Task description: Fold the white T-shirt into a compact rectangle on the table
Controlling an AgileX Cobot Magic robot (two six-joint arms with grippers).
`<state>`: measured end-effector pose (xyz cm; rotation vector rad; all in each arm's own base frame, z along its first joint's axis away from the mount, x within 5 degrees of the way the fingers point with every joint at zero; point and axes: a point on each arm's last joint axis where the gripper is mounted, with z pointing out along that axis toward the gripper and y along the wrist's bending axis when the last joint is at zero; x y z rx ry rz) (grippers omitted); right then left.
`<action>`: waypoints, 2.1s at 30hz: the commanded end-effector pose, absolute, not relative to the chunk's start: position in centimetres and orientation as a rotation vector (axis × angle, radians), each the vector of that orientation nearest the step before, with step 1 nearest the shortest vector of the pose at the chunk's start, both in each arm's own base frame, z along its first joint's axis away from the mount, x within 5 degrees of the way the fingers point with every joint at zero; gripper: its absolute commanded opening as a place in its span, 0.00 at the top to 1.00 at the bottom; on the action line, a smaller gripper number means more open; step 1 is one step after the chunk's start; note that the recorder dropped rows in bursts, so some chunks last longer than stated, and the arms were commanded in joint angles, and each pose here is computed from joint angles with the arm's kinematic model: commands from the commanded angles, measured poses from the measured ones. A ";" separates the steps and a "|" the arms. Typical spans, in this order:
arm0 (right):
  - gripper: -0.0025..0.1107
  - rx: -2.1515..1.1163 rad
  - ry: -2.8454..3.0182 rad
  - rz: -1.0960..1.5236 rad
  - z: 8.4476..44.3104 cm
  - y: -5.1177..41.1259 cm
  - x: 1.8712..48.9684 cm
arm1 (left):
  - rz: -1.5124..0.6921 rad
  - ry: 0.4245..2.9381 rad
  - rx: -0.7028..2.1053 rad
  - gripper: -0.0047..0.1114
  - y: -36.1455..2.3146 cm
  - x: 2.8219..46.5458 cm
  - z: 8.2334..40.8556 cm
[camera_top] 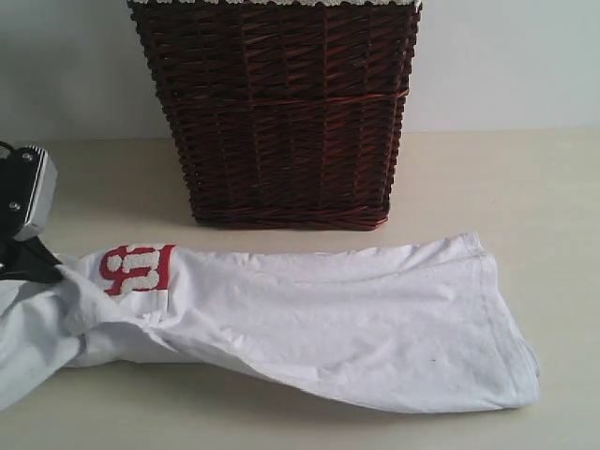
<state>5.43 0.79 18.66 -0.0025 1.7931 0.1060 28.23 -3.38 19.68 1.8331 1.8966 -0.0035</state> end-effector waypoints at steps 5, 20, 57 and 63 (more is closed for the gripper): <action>0.98 -0.008 1.788 0.102 18.6 0.8 5.4 | -0.101 2.015 1.460 0.71 -4.1 30.3 18.7; 0.98 -0.008 1.788 0.102 18.6 0.8 5.4 | -0.569 2.246 1.624 0.54 -4.7 25.0 18.4; 0.98 -0.006 1.788 0.103 18.6 0.8 5.4 | -0.492 1.980 1.723 0.52 -5.3 23.5 15.8; 0.98 -0.006 1.788 0.103 18.6 0.8 5.4 | -0.392 2.023 1.770 0.54 -6.7 23.9 12.7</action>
